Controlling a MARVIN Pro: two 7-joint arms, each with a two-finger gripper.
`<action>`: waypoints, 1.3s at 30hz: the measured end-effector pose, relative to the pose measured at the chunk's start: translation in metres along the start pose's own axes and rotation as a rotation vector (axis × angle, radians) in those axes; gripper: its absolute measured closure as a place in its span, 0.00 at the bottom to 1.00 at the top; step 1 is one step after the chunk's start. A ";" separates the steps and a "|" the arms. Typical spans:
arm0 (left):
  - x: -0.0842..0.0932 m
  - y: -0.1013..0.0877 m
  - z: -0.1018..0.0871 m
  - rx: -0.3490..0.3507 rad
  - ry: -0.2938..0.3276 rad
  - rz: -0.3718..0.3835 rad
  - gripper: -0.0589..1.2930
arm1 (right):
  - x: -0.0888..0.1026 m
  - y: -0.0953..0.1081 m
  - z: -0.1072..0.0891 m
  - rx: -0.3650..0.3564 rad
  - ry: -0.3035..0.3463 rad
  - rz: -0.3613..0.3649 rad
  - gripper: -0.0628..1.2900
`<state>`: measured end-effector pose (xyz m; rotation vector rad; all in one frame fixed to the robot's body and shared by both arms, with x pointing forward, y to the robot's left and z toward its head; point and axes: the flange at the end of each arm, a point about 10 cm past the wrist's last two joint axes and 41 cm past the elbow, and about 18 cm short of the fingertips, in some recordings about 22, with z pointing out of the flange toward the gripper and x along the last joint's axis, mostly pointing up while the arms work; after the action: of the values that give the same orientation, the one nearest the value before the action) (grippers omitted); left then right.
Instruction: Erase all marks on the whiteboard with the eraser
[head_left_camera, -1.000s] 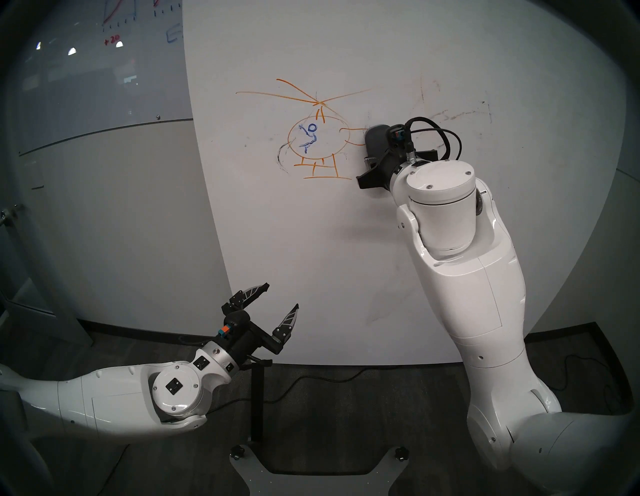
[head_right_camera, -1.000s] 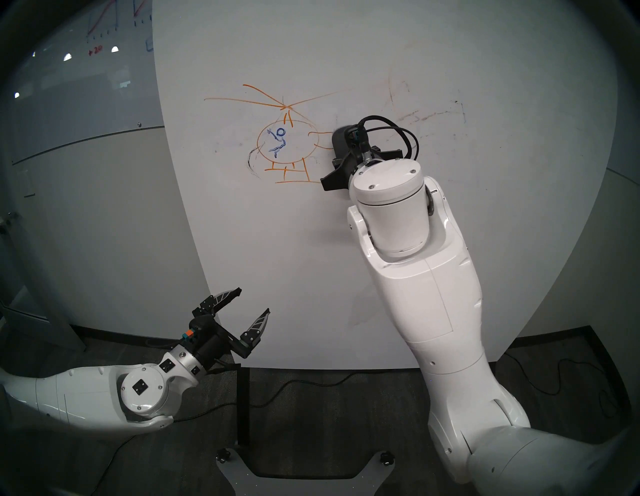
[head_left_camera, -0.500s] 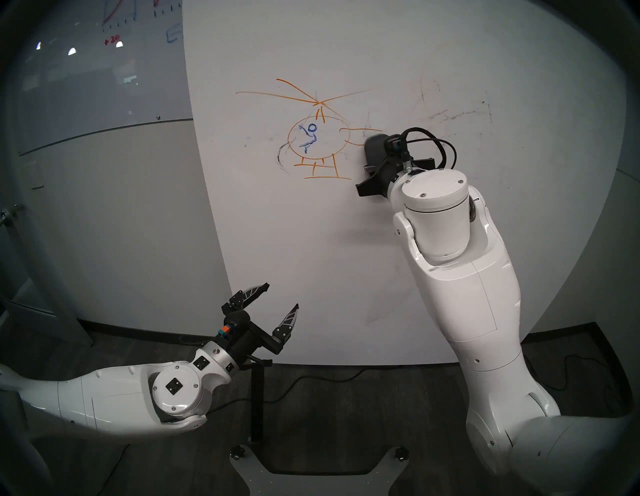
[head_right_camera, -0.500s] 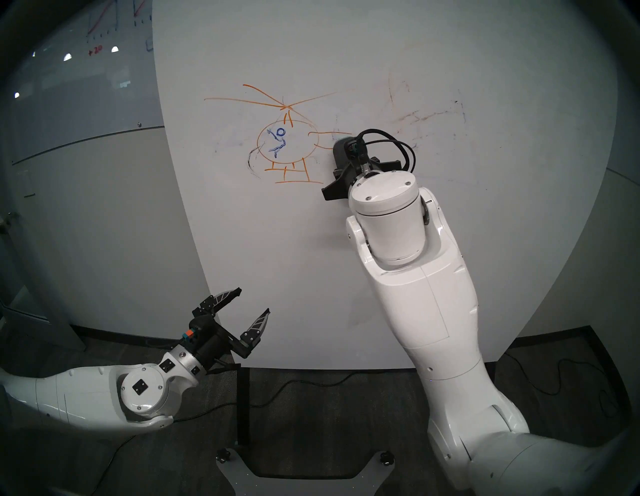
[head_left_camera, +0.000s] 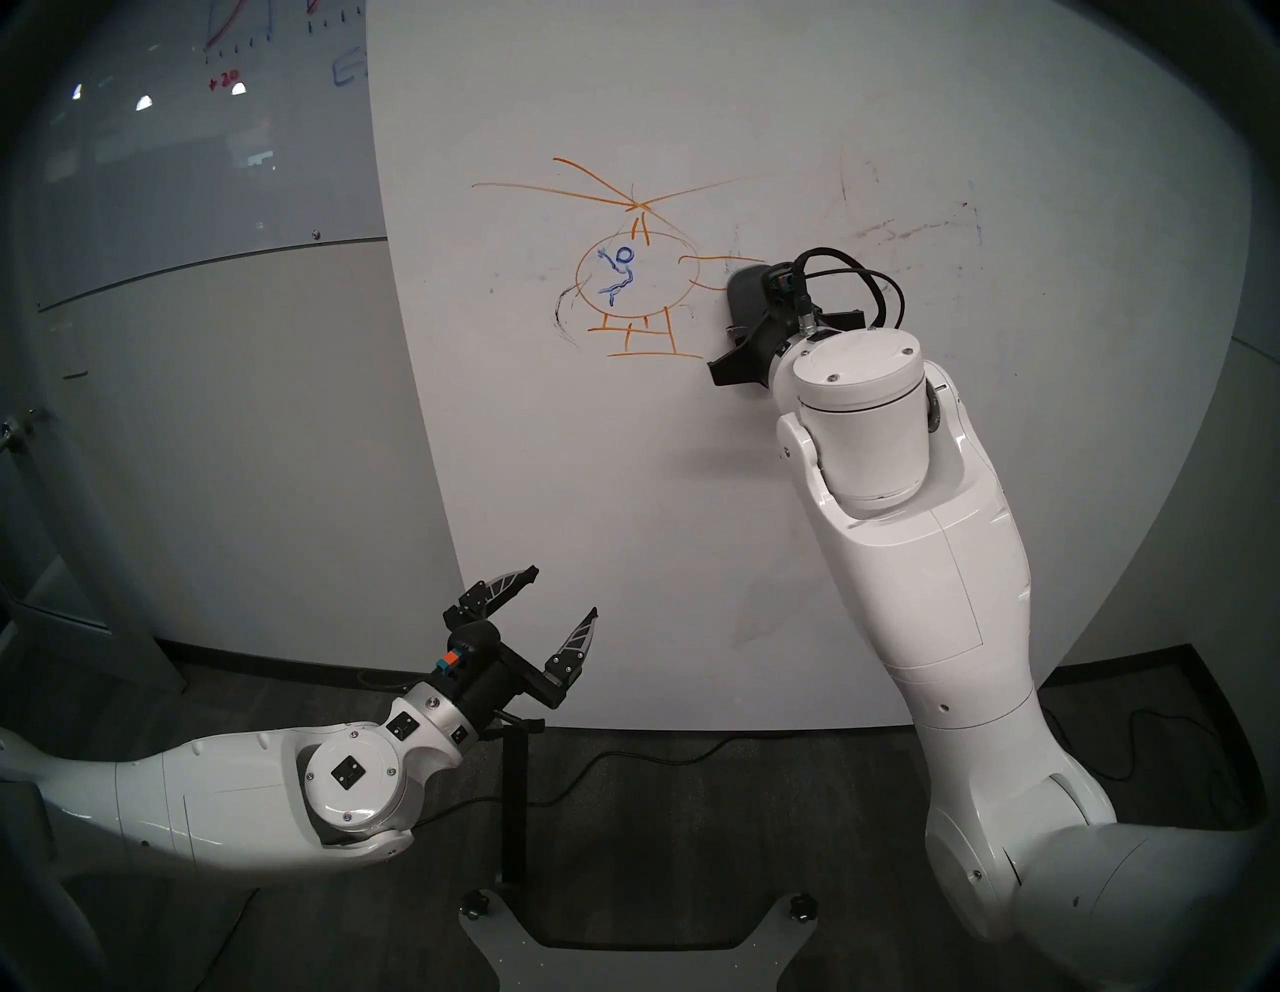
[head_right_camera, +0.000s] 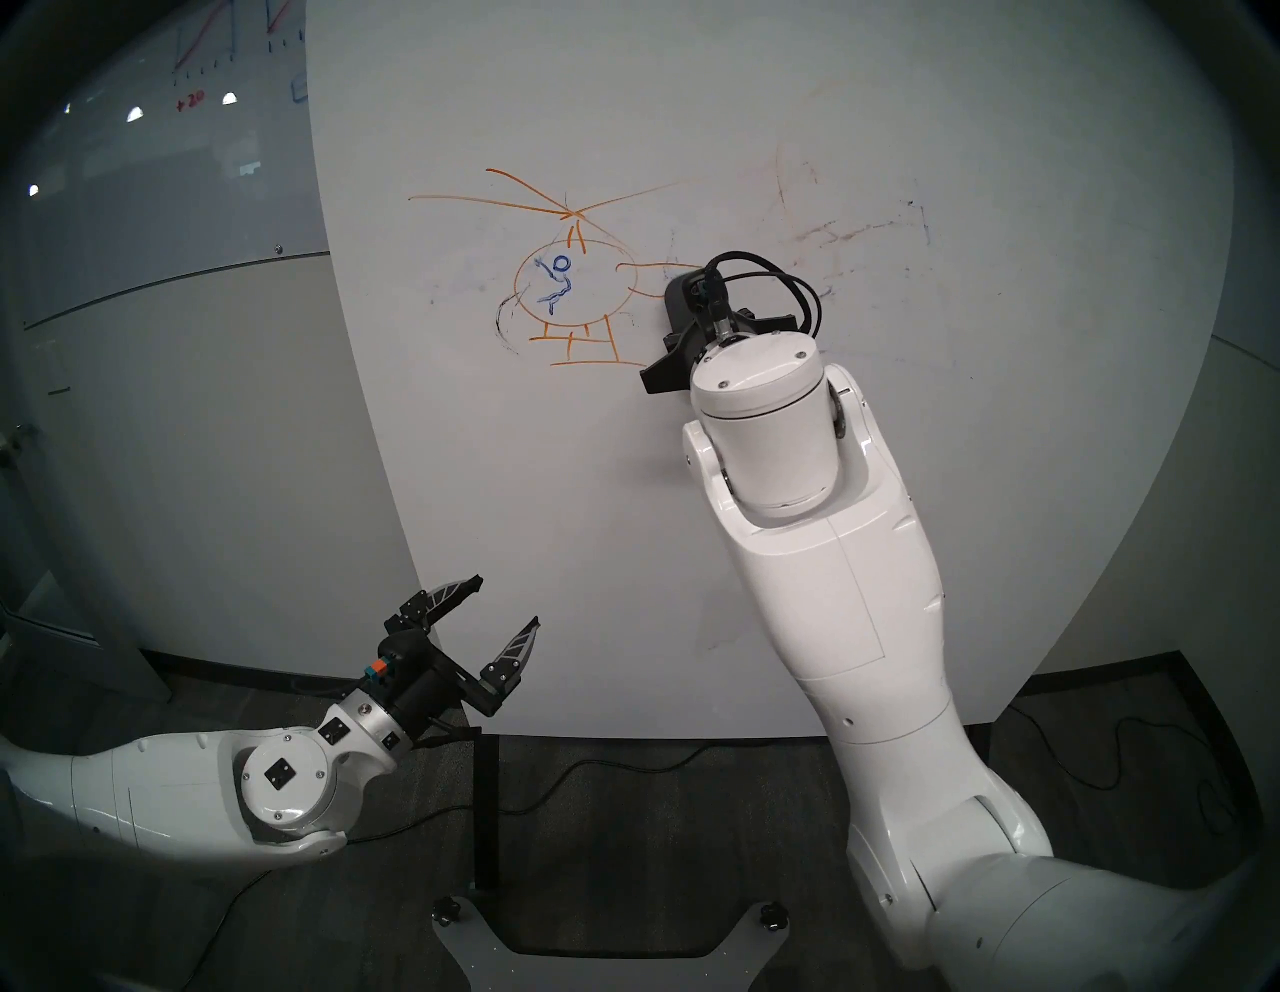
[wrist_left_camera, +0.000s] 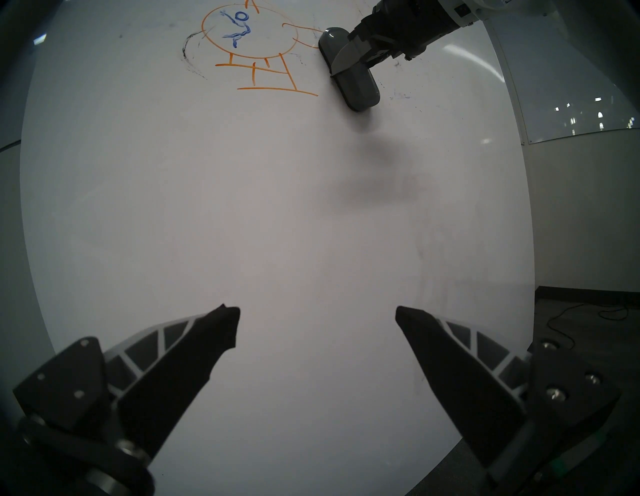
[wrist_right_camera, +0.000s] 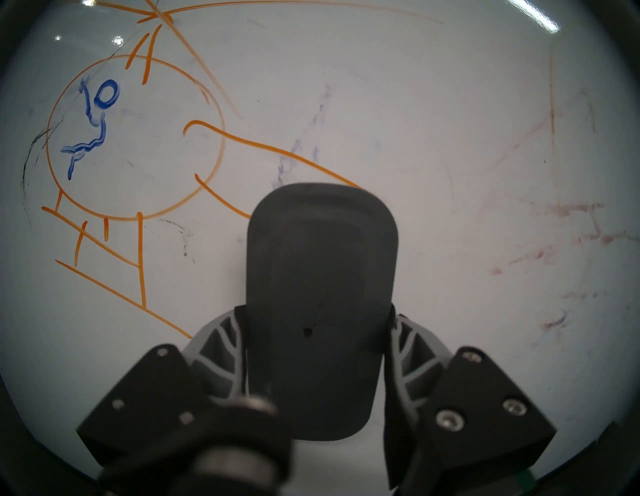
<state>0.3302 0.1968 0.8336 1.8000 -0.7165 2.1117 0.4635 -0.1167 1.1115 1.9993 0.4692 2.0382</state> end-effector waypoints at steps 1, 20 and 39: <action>0.000 0.000 0.000 0.000 0.000 0.000 0.05 | 0.000 0.000 0.000 0.001 0.000 0.001 0.56; 0.000 0.000 0.000 0.000 0.000 0.000 0.05 | 0.006 0.007 -0.002 0.032 0.012 0.028 0.56; 0.000 0.000 0.000 0.000 0.000 0.000 0.05 | 0.012 0.004 -0.002 0.013 0.021 0.024 0.56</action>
<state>0.3303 0.1968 0.8336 1.8000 -0.7167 2.1119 0.4617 -0.1154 1.1245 2.0023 0.4665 2.0777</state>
